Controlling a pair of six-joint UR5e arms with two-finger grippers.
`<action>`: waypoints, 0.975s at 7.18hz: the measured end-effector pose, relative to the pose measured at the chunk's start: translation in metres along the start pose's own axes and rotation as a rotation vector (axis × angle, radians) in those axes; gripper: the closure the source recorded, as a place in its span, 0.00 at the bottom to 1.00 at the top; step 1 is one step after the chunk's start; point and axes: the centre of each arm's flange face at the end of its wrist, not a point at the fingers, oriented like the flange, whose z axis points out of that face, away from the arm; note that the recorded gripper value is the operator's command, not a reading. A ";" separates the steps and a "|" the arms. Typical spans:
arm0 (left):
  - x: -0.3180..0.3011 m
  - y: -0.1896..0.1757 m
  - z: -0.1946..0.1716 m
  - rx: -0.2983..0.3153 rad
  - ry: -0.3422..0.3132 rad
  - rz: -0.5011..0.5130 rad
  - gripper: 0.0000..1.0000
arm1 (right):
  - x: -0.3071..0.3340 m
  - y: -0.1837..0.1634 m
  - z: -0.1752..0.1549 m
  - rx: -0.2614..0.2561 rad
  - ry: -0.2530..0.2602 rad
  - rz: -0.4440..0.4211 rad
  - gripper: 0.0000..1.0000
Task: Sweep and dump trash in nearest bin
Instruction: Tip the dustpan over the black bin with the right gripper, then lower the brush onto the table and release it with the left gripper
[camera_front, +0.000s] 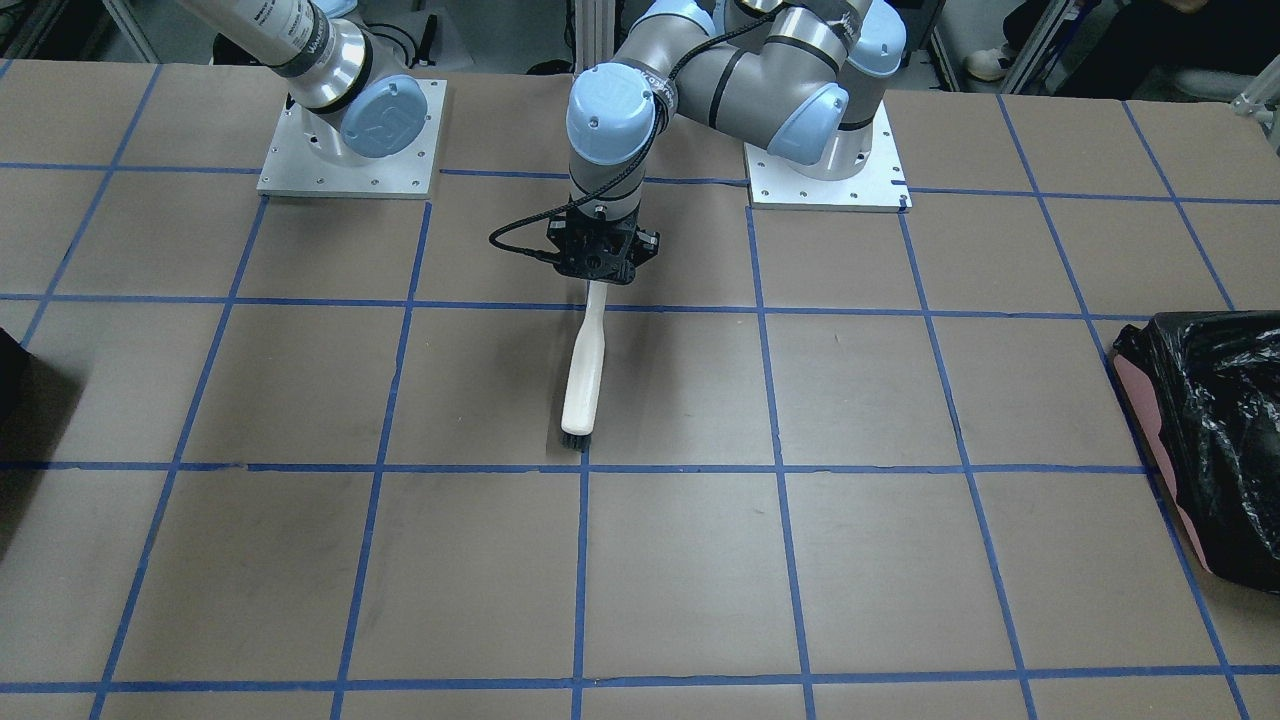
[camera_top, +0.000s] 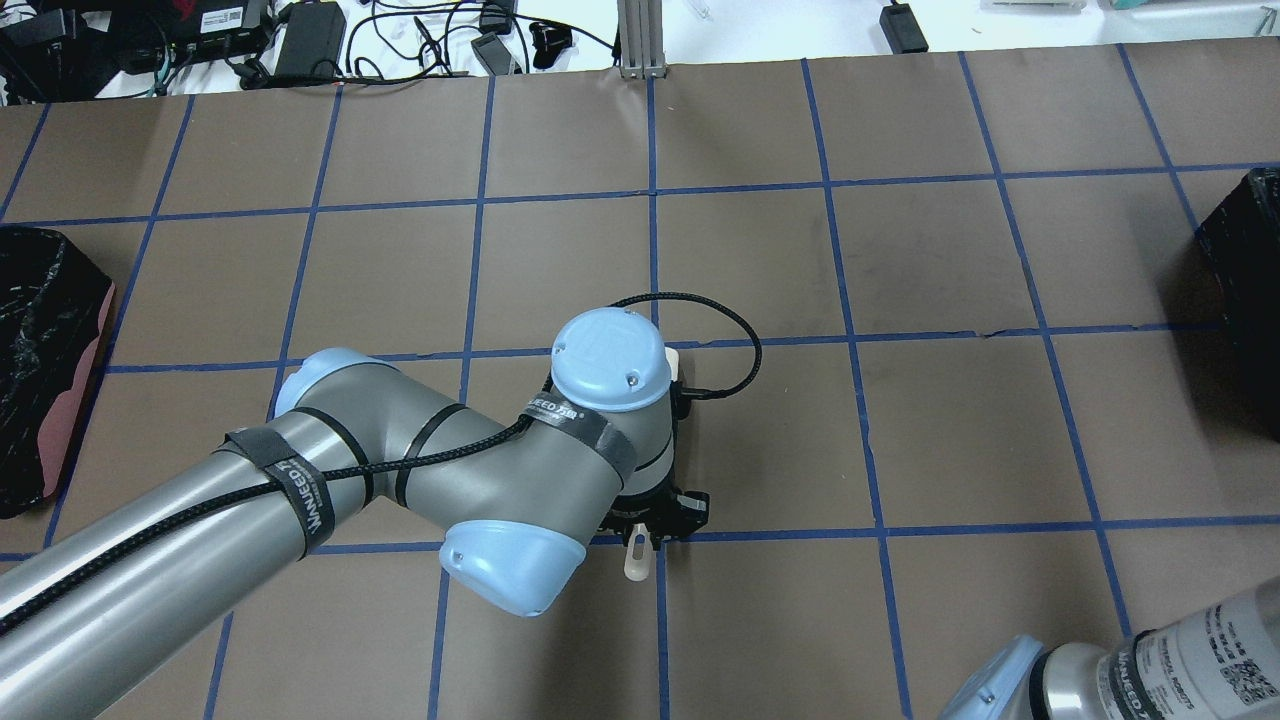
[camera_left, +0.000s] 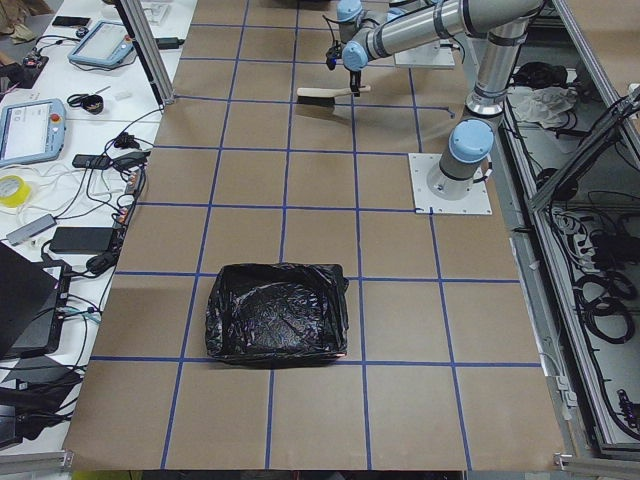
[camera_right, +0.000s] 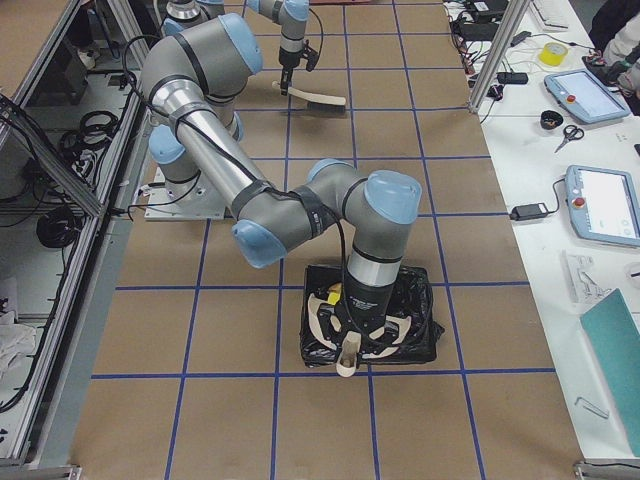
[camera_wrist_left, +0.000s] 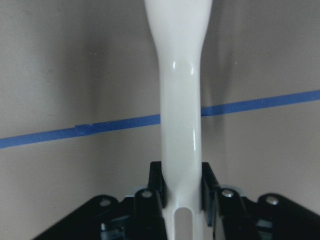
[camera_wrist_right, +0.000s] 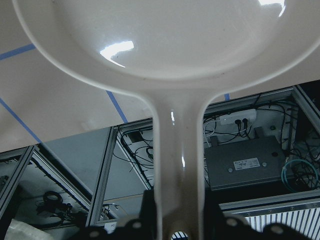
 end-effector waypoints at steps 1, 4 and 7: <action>0.001 -0.001 -0.002 0.004 0.002 0.001 0.09 | 0.001 -0.002 -0.003 -0.020 0.001 0.016 1.00; 0.006 -0.013 -0.023 0.060 0.009 0.013 0.00 | 0.004 -0.026 -0.022 -0.091 -0.022 0.062 1.00; -0.003 -0.057 -0.105 0.193 -0.057 -0.025 0.00 | -0.001 -0.029 -0.038 -0.158 0.003 0.105 1.00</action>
